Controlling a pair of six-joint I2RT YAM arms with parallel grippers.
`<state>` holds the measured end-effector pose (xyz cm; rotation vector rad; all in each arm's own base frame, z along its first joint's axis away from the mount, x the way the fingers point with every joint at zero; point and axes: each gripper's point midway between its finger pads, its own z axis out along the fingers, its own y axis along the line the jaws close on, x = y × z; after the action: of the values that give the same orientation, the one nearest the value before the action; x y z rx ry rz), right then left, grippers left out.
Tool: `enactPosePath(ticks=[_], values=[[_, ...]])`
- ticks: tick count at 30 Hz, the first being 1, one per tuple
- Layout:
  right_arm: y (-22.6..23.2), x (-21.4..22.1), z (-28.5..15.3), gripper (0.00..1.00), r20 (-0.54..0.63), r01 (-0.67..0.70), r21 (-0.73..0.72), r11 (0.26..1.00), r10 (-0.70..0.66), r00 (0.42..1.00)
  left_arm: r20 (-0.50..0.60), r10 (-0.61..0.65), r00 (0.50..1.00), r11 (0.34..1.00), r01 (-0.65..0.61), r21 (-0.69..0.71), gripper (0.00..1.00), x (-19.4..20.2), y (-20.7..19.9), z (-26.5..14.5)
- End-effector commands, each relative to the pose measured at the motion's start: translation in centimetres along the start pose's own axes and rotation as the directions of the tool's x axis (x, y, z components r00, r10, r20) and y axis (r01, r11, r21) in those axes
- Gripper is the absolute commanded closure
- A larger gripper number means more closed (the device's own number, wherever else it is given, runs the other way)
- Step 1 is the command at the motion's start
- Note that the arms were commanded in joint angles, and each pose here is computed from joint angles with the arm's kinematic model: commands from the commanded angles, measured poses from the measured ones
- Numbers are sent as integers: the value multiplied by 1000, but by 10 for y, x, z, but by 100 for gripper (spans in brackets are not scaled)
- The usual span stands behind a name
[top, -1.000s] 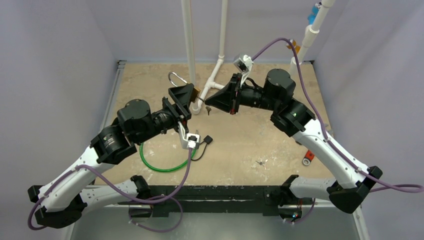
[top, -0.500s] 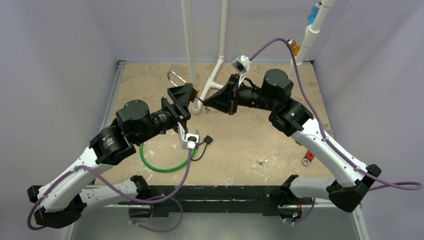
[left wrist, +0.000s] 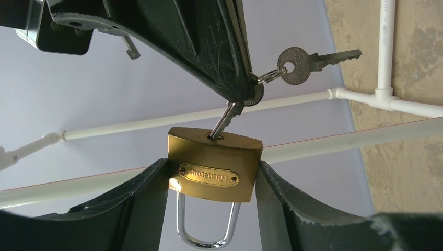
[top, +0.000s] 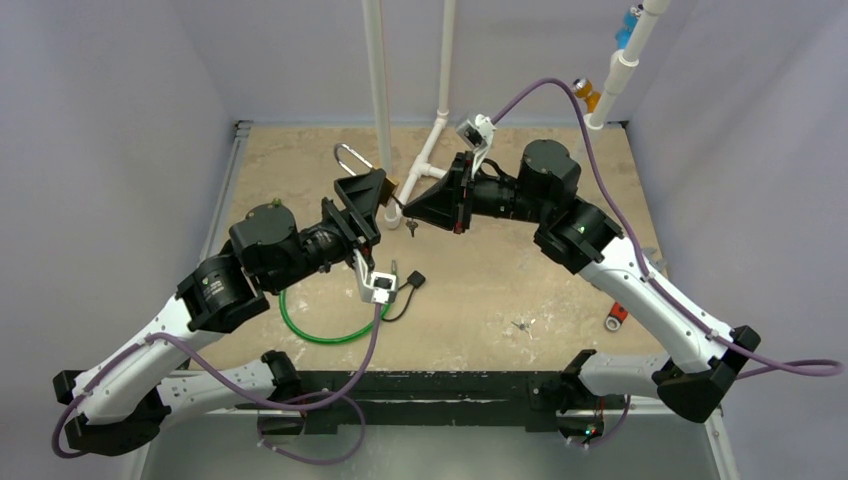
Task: Unlock with the key
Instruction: Unlock the lock.
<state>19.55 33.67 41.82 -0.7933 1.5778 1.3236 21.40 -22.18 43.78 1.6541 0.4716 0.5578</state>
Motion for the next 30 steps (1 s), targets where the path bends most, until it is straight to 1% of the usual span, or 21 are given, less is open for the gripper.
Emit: enactPosePath(ticks=[1, 19, 30], values=[[22, -46, -6, 100, 128, 89, -28, 996, -85, 988, 92, 35, 995, 998, -30, -57, 100, -20, 13, 1], [23, -55, -9, 100, 145, 102, -7, 995, -100, 984, 98, 61, 993, 998, -57, -39, 100, -22, 8, 4], [22, -63, -8, 100, 175, 105, 4, 995, -104, 979, 105, 64, 992, 998, -62, -24, 100, -25, 2, 6]])
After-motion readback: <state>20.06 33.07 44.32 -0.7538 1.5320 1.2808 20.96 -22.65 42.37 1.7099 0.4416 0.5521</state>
